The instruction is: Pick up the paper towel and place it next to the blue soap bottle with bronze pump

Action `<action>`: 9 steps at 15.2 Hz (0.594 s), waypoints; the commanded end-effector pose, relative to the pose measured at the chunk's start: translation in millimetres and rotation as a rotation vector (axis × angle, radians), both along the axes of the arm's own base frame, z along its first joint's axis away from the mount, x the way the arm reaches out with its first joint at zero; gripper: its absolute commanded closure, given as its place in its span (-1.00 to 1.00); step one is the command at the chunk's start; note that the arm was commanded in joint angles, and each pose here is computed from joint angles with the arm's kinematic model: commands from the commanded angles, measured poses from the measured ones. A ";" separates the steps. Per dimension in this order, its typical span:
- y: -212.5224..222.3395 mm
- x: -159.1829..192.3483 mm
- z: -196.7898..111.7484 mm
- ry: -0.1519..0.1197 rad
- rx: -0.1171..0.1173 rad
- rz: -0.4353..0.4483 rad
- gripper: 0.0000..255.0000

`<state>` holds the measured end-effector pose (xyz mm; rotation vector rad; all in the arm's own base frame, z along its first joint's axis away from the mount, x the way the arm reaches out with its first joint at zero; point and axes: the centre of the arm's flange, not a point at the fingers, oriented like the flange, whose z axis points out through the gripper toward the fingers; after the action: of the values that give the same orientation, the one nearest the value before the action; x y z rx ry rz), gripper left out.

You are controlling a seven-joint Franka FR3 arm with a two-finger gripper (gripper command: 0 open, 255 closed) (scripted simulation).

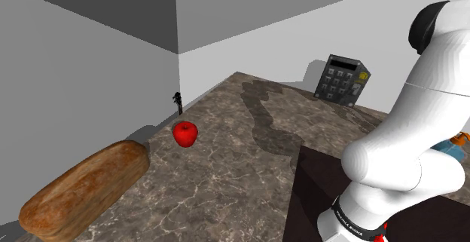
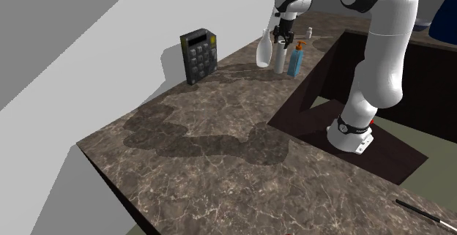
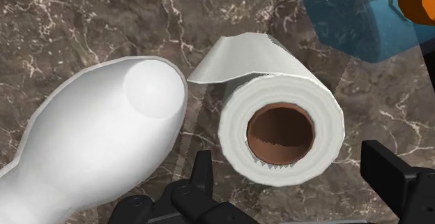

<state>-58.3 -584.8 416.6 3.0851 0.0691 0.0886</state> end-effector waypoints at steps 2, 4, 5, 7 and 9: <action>0.0 0.0 0.0 0.000 0.000 0.000 -1.00; 0.7 -0.8 13.2 0.000 0.000 0.000 -1.00; 1.4 -1.5 26.3 0.000 0.000 0.000 -1.00; 2.7 -2.9 49.8 0.000 0.000 0.000 -1.00; 2.7 -2.9 49.8 0.000 0.000 0.000 -1.00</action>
<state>-62.0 -582.8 463.7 3.0842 0.0688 0.0891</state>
